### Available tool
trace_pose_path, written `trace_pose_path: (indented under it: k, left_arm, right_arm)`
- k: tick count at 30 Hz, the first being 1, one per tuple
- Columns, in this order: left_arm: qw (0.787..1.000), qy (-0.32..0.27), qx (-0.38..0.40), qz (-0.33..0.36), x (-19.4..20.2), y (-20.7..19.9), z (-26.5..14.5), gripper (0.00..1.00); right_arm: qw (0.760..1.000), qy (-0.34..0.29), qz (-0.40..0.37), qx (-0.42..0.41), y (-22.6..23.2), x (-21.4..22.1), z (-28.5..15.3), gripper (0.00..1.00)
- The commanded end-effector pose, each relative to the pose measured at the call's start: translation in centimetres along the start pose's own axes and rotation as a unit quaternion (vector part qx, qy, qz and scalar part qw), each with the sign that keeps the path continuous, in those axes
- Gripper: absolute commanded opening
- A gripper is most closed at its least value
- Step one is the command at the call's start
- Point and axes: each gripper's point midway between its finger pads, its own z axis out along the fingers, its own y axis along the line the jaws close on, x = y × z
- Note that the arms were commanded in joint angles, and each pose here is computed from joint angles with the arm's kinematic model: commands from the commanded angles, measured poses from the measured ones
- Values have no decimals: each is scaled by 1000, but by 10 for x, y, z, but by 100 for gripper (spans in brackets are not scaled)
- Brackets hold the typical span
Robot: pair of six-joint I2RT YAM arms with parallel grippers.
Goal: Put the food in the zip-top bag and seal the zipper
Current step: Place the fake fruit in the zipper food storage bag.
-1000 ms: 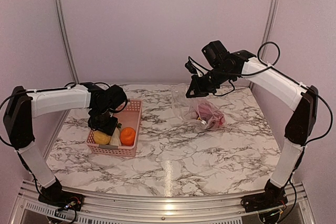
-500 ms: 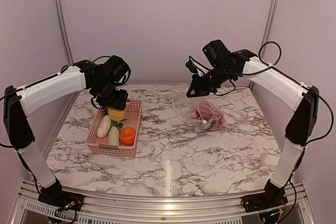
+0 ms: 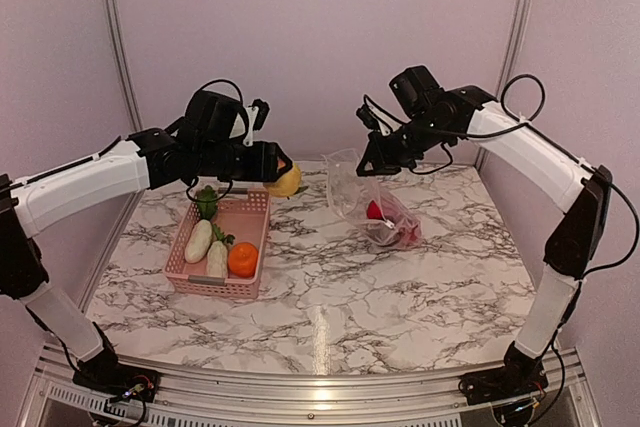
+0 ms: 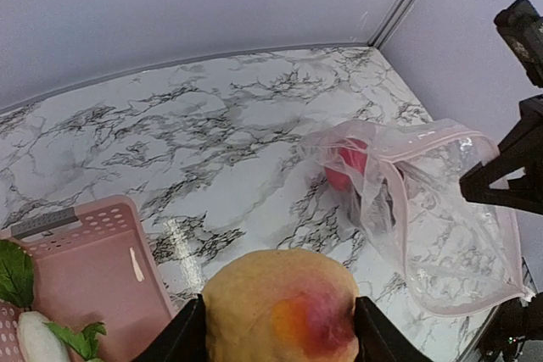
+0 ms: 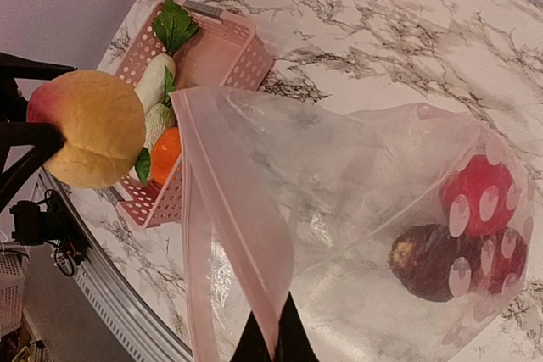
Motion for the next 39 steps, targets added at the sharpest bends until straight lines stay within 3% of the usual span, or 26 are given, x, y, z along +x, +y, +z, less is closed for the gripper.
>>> trace_pose_path:
  k: [1,8,18,25,31,34,39]
  left_arm:
    - [976,-150,154,-13,-65,-63,-42,47]
    - [946,-206,250,-19,-86,-108,-64,47]
    - [935,-211,281,-36,-82,-128,-41,46]
    - [950,-198,239,-35,-71,-119,-14,46]
    - [981,-161,102,-35,-51,-79,21,48]
    - [989,-136,35,-37,-38,-56,36,56]
    - [988,-144,35,-34,-44,-60,41,71]
  right_arm:
    - [999,-30,-7,-15,18,-17,-23,0]
    - [999,-38,-5,-25,25,-22,-31,0]
    - [997,-54,2,-60,44,-37,-47,0]
    - [996,-59,7,-64,47,-41,-49,0]
    - [996,-57,11,-62,43,-40,-42,0]
    - [996,-57,12,-64,43,-39,-39,0]
    - [996,-51,14,-68,42,-37,-33,0]
